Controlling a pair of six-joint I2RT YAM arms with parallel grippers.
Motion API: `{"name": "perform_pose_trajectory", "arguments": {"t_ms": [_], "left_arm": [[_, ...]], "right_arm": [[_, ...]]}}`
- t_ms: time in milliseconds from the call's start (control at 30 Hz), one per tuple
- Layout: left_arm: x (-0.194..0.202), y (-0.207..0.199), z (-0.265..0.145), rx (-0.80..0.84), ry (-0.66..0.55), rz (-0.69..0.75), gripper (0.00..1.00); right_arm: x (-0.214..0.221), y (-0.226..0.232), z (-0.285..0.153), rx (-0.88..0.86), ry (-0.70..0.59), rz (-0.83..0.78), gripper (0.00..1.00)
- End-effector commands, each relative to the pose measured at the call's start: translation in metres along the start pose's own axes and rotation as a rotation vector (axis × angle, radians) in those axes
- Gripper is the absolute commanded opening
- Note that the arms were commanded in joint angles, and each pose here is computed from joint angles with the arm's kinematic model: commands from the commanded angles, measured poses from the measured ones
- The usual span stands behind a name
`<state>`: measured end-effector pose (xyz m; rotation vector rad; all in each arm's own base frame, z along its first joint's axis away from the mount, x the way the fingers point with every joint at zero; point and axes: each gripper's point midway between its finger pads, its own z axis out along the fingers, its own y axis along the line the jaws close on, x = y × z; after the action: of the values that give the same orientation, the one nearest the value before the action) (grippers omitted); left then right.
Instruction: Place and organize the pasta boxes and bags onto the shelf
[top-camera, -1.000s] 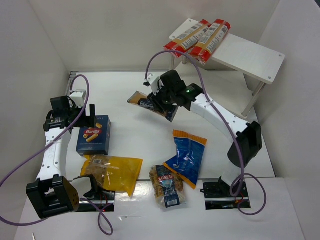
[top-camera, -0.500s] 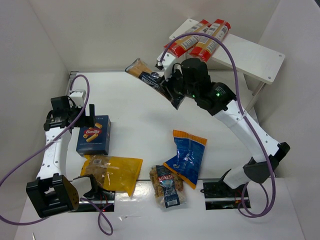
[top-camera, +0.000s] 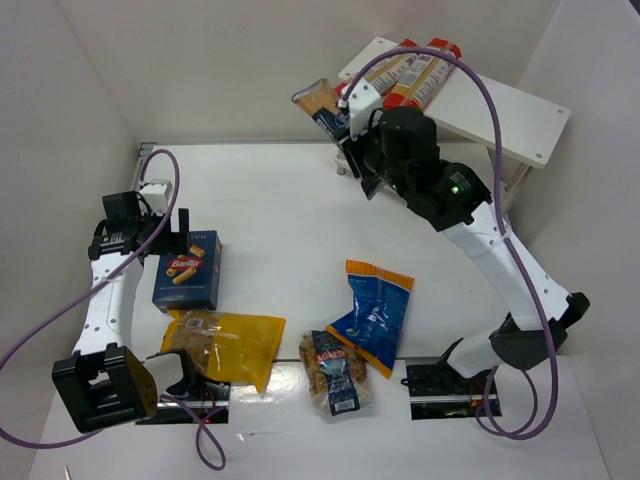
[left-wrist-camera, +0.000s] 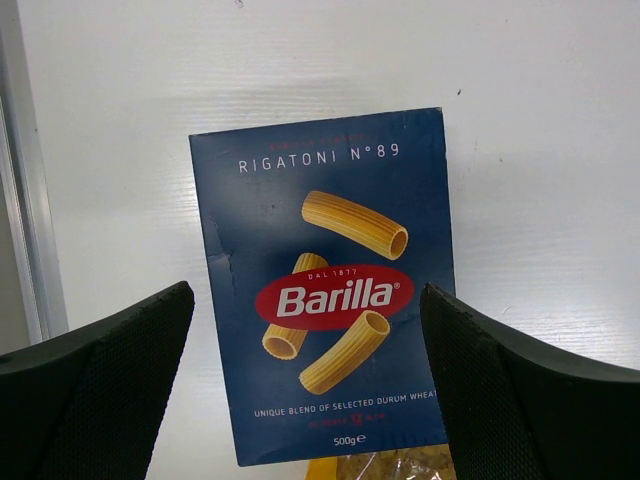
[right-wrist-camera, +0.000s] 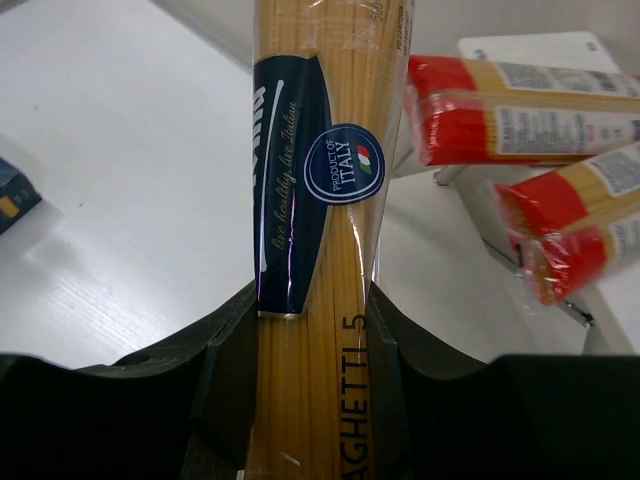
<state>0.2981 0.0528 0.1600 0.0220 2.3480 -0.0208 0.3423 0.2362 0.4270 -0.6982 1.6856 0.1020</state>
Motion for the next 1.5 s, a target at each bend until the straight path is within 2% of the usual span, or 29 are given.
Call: {"name": "perform_pose_trajectory", "arguments": {"t_ms": [0,200,333,567,800,1000,1467], "left_arm": [[-0.006,0.000,0.002,-0.002,-0.023,0.004,0.99],[-0.006,0.002,0.002,-0.011,-0.021,0.004,0.99],[-0.006,0.002,0.002,-0.011,-0.021,0.004,0.99],[-0.002,0.001,0.003,-0.010,-0.012,0.002,0.99],[-0.002,0.000,0.003,-0.001,-0.014,0.002,0.99],[-0.004,-0.002,0.001,0.007,-0.025,0.004,0.99],[-0.006,-0.005,-0.001,0.023,-0.037,0.007,0.99]], "right_arm": [[-0.114,-0.074,-0.081,0.215,-0.412,0.142,0.00],[-0.125,-0.104,-0.102,0.319,-0.463,0.172,0.00],[-0.119,-0.137,-0.113,0.462,-0.460,0.187,0.00],[-0.090,-0.191,-0.114,0.682,-0.416,0.230,0.00],[-0.066,-0.229,-0.110,0.805,-0.378,0.278,0.00],[-0.047,-0.253,-0.093,0.856,-0.349,0.320,0.00],[0.007,-0.293,-0.028,0.721,-0.333,0.564,0.00]]}}
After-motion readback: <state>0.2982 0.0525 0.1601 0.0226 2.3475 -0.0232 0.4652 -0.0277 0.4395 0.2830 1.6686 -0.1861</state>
